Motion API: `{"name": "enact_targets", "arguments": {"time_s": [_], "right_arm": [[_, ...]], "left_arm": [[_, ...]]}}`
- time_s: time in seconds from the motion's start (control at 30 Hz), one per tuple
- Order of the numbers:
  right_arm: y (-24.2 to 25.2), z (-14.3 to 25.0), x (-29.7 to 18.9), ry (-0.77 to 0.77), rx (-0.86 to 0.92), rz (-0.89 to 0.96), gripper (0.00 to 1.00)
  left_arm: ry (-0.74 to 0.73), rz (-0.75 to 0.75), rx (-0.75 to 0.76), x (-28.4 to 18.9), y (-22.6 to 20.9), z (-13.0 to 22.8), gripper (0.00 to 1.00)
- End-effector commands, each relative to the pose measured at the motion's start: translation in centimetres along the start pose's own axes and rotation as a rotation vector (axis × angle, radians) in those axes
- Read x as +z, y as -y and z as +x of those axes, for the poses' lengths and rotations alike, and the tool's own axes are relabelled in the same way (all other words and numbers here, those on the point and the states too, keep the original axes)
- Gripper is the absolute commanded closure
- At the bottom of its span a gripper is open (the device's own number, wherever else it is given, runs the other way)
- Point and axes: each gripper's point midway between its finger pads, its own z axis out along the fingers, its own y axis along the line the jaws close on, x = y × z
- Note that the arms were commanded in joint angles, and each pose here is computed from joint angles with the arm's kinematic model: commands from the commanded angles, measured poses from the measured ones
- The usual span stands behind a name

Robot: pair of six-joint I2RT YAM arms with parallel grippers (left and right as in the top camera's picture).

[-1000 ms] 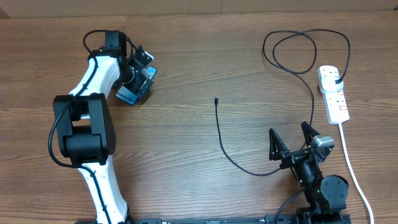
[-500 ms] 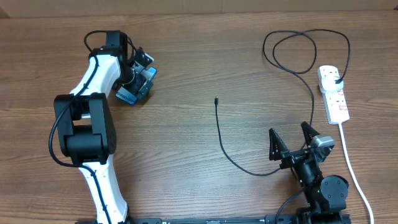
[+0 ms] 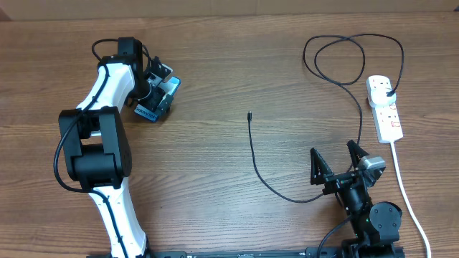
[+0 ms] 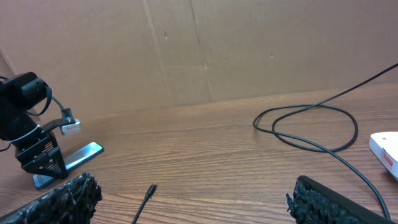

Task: Plug charger to phone and switch on socket
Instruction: 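Close the left gripper on the phone's edge and grip it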

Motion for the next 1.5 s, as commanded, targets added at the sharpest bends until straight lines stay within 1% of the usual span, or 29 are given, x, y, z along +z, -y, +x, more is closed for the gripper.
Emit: {"name": "enact_targets", "arguments": {"time_s": [0.0, 0.2, 0.43, 0.53, 0.8, 0.93, 1.13, 1.47], "right_arm": [[0.0, 0.2, 0.0, 0.004, -0.009, 0.000, 0.00], [0.0, 0.2, 0.0, 0.004, -0.009, 0.000, 0.00], [0.0, 0.2, 0.0, 0.004, -0.009, 0.000, 0.00], [0.0, 0.2, 0.0, 0.004, -0.009, 0.000, 0.00], [0.0, 0.2, 0.0, 0.004, -0.009, 0.000, 0.00], [0.0, 0.2, 0.0, 0.004, -0.009, 0.000, 0.00], [0.0, 0.2, 0.0, 0.004, -0.009, 0.000, 0.00], [0.0, 0.2, 0.0, 0.004, -0.009, 0.000, 0.00]], "left_arm": [[-0.014, 0.000, -0.070, 1.9, -0.2, 0.4, 0.00], [0.003, -0.009, -0.070, 1.9, -0.3, -0.2, 0.00], [0.039, 0.039, -0.069, 1.9, 0.5, -0.8, 0.00], [0.046, 0.051, -0.073, 1.9, 0.7, -0.9, 0.02], [0.014, 0.065, -0.092, 3.1, 0.9, -0.2, 0.04], [0.007, 0.070, -0.093, 3.4, 1.1, -0.1, 0.09], [-0.015, 0.078, -0.096, 3.3, 1.3, 0.5, 0.19], [-0.050, 0.073, -0.102, 3.3, 1.4, 1.2, 0.22]]}}
